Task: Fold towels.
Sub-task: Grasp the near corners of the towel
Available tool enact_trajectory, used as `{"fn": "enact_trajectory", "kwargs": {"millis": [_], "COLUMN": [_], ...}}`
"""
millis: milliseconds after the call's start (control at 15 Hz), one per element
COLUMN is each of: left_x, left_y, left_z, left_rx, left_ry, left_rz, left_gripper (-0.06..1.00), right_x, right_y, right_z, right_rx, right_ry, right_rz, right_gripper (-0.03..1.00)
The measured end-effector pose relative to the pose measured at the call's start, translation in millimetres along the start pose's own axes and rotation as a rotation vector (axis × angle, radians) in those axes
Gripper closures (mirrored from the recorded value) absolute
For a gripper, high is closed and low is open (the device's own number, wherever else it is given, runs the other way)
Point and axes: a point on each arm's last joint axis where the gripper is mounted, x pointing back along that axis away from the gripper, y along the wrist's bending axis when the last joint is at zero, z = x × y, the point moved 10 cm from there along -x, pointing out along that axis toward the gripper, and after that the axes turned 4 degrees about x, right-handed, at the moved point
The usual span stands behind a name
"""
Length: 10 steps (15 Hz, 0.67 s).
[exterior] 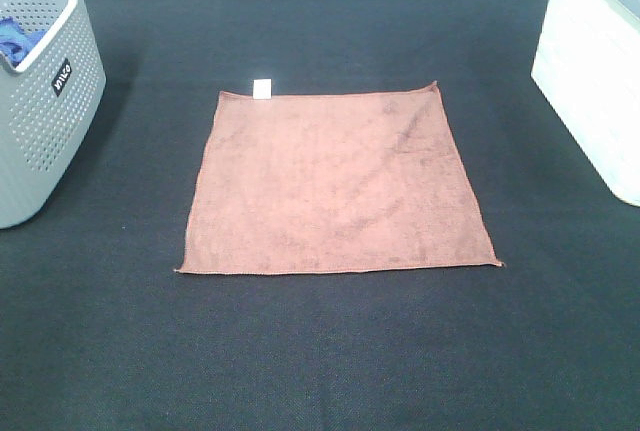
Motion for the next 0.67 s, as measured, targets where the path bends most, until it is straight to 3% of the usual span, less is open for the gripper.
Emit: {"fn": "enact_trajectory", "kwargs": {"millis": [667], "left_x": [0.0], "left_y": [0.0], "left_z": [0.0], "left_rx": [0.0], "left_ry": [0.0], "left_rz": [0.0], "left_gripper": [0.35], "right_x": [0.0], "right_y": [-0.1], "right_z": [0.0], "right_rx": [0.0], "right_ry": [0.0], "right_rz": [0.001], "right_gripper": [0.2]}}
